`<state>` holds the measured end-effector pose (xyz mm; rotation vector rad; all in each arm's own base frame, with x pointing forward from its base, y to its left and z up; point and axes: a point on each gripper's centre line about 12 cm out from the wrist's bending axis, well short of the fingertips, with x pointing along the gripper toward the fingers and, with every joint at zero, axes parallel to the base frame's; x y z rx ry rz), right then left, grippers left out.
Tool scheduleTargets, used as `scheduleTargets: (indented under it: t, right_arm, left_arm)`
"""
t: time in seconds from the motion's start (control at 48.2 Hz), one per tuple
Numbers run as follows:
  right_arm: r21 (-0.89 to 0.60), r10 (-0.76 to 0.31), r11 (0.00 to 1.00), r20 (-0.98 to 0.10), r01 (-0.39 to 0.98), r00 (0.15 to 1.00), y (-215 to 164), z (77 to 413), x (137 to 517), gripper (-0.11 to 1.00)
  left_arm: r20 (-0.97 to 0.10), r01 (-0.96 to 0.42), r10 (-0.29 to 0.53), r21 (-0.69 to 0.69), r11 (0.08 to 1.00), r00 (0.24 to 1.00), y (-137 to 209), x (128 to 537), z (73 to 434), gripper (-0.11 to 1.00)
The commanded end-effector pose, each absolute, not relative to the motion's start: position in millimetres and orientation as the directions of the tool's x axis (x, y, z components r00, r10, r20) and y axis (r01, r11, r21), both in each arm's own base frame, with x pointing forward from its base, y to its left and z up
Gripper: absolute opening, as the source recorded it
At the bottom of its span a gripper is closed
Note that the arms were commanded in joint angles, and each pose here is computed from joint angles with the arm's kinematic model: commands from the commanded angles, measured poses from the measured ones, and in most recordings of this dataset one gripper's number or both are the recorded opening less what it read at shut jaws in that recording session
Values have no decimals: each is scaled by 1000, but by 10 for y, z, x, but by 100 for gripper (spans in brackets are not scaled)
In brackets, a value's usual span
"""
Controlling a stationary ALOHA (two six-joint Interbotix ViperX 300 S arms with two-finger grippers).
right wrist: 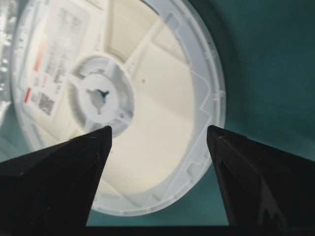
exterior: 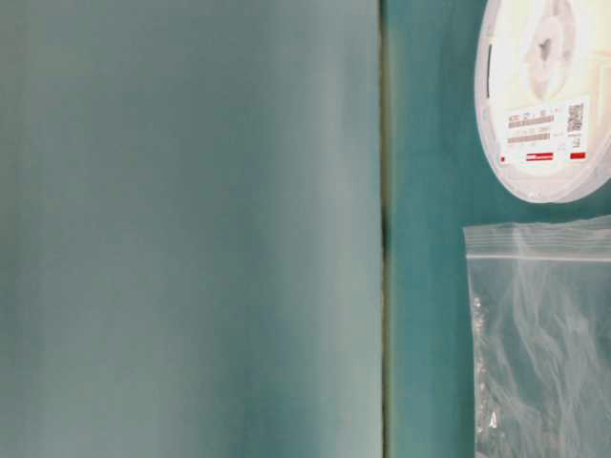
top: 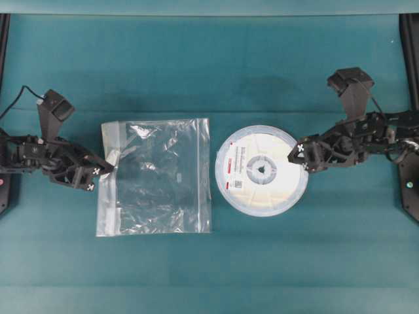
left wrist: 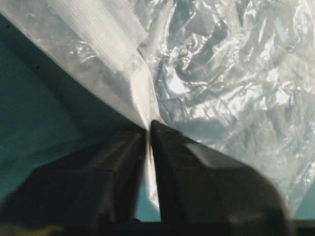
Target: Take out the reel from the clear zip bag.
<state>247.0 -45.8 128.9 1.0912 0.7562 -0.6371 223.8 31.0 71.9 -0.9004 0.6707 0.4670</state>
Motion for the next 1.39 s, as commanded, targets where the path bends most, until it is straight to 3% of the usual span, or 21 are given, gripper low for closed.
scheduleTargets:
  t: [0.0, 0.166, 0.311, 0.623, 1.08, 1.37]
  right_arm:
    - [558, -91, 348, -780, 753, 620, -460, 1394, 2506, 92]
    - [558, -90, 354, -779, 750, 621, -453, 1421, 2478, 92]
    - [560, -92, 364, -774, 745, 627, -452, 1438, 2463, 92]
    - [565, -102, 416, -750, 713, 654, -453, 1530, 2440, 92]
    - [568, -108, 446, -734, 692, 671, -449, 1584, 2421, 92]
    - [563, -116, 472, -722, 678, 682, -454, 1612, 2412, 92]
  left_arm:
    - [-698, -620, 92, -557, 552, 710, 309, 2265, 731, 31]
    - [-700, -618, 91, -553, 558, 709, 308, 2263, 729, 70]
    - [-704, -610, 92, -534, 585, 704, 316, 2290, 746, 83]
    - [-725, -585, 93, -465, 665, 682, 332, 2387, 1061, 88]
    - [-583, -480, 115, -523, 704, 804, 319, 2251, 1797, 88]
    - [-483, -359, 108, -464, 810, 869, 264, 2149, 2052, 88]
